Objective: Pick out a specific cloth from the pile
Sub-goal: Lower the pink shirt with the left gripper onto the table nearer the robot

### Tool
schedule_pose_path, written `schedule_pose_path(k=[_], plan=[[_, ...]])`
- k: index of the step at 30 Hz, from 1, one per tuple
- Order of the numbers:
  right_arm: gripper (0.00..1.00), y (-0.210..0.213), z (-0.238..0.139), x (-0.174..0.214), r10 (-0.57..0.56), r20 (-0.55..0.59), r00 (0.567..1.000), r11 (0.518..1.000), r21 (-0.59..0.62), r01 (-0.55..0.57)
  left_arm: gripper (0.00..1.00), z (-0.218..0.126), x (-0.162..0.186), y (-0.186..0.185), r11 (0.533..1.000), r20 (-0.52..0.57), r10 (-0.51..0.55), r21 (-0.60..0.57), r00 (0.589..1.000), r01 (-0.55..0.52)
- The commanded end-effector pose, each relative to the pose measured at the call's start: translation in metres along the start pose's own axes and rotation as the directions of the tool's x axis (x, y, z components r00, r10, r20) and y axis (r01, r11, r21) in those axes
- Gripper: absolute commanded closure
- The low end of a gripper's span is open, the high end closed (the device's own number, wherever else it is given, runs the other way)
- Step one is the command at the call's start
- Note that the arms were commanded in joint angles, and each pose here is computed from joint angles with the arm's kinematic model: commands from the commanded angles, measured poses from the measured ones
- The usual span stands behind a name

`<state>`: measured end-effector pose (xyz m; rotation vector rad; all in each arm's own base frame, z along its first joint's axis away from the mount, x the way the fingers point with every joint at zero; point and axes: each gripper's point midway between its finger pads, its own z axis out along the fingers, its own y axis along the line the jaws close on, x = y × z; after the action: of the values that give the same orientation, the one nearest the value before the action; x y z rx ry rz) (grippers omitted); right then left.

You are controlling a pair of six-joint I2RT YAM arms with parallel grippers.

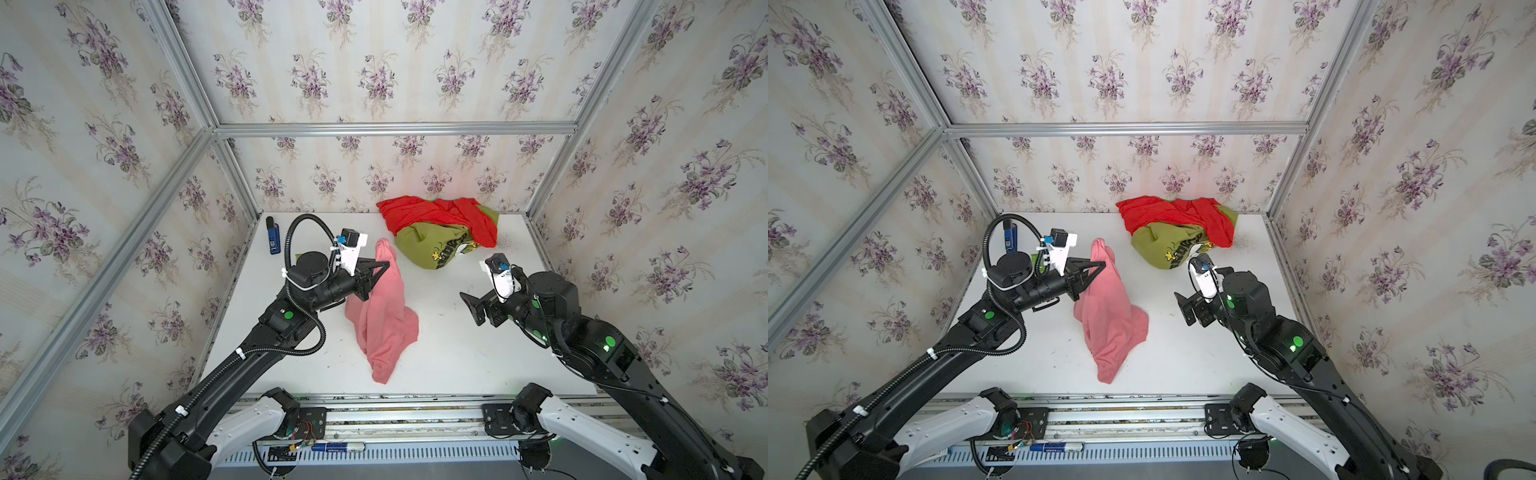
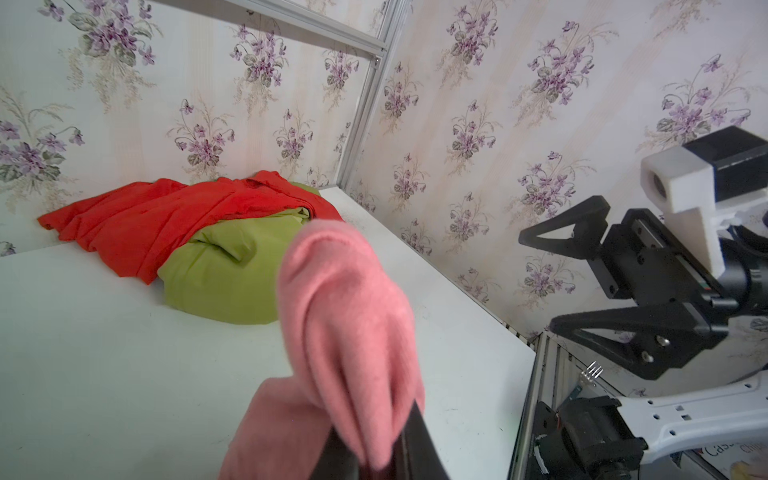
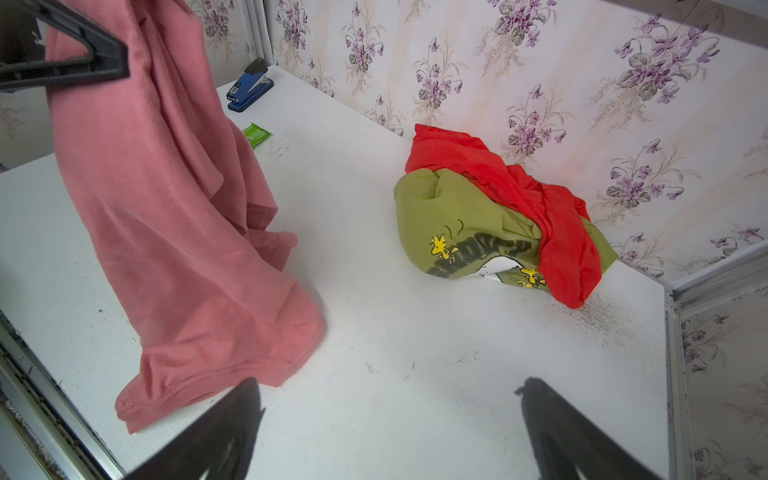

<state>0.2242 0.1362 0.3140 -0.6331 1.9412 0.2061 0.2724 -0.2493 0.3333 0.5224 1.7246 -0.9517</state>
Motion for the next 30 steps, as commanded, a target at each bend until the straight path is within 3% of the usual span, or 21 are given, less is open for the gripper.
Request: schedule_pose_path(k=[1, 18, 30], plan=[[0.0, -0.003, -0.005, -0.01, 0.007, 0.048, 0.999, 1.0, 0.014, -0.007, 0.96, -0.001, -0.003, -0.008, 1.0, 0.027, -0.009, 0.004, 1.0, 0.008], [0.0, -0.011, -0.017, 0.011, 0.021, 0.039, 0.999, 0.998, 0.054, -0.023, 0.98, 0.03, 0.063, -0.064, 0.991, -0.136, -0.062, 0.111, 0.989, 0.077], [0.0, -0.015, -0.019, 0.028, 0.026, 0.024, 0.999, 0.996, 0.084, -0.028, 0.97, 0.04, 0.103, -0.061, 0.983, -0.196, -0.152, 0.073, 0.969, 0.169]])
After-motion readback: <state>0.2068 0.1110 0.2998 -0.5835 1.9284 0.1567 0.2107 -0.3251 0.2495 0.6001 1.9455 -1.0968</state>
